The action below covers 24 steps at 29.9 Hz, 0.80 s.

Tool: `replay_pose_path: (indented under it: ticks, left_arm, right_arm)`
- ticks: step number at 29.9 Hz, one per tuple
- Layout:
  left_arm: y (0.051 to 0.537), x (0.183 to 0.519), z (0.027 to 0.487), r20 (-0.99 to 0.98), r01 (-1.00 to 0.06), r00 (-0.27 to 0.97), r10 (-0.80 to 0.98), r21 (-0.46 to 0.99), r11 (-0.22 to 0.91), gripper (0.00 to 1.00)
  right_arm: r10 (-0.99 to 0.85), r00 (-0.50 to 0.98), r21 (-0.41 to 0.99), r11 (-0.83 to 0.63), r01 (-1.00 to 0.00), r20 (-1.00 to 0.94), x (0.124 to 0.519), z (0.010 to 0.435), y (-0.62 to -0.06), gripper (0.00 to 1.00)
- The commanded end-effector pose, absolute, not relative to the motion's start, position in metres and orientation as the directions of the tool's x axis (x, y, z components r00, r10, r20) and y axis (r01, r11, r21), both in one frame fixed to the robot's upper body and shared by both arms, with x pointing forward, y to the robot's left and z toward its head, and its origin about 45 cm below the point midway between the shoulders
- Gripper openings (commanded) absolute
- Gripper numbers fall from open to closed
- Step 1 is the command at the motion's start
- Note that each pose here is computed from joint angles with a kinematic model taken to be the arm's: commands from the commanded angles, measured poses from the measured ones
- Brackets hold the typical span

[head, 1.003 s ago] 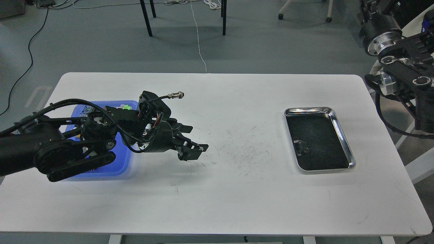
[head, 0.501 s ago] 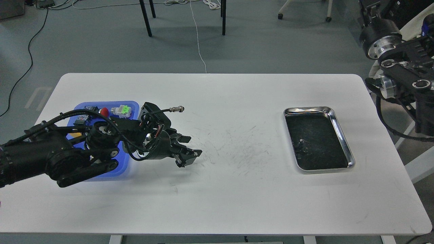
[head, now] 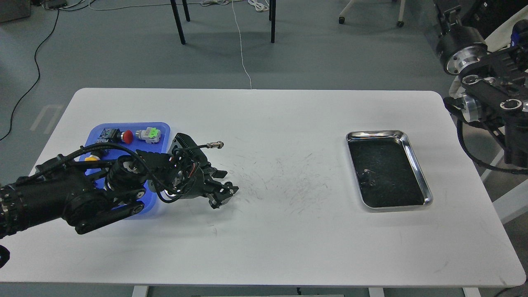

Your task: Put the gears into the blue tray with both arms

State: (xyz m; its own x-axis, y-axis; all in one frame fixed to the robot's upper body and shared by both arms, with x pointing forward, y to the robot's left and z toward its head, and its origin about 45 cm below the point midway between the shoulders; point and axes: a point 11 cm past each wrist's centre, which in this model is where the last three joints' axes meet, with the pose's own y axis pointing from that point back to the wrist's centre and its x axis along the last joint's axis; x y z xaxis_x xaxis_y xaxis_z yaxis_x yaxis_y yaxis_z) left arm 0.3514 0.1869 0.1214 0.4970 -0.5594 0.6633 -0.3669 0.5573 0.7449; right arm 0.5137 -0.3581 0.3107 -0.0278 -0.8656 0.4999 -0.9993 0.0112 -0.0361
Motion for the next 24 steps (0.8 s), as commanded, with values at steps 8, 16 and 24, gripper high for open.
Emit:
replay_pose_path:
  ticks: [8, 16, 24]
  left_arm:
    - [0.19, 0.3451, 0.113, 0.655, -0.358, 0.499, -0.567, 0.752, 0.553, 0.44]
    - [0.1922, 0.3485, 0.1141, 0.661, -0.371, 0.494, -0.565, 0.748, 0.55, 0.44]
    - [0.1964, 0.3492, 0.1085, 0.655, -0.376, 0.505, -0.562, 0.753, 0.539, 0.37]
  right_arm:
    - [-0.864, -0.028, -0.035, 0.012, -0.999, 0.502, 0.5136, 0.3103, -0.3584, 0.92]
    - [-0.864, -0.027, -0.033, 0.012, -0.999, 0.503, 0.5131, 0.3095, -0.3589, 0.92]
    - [-0.864, -0.022, -0.026, 0.011, -1.0, 0.502, 0.5122, 0.3059, -0.3588, 0.92]
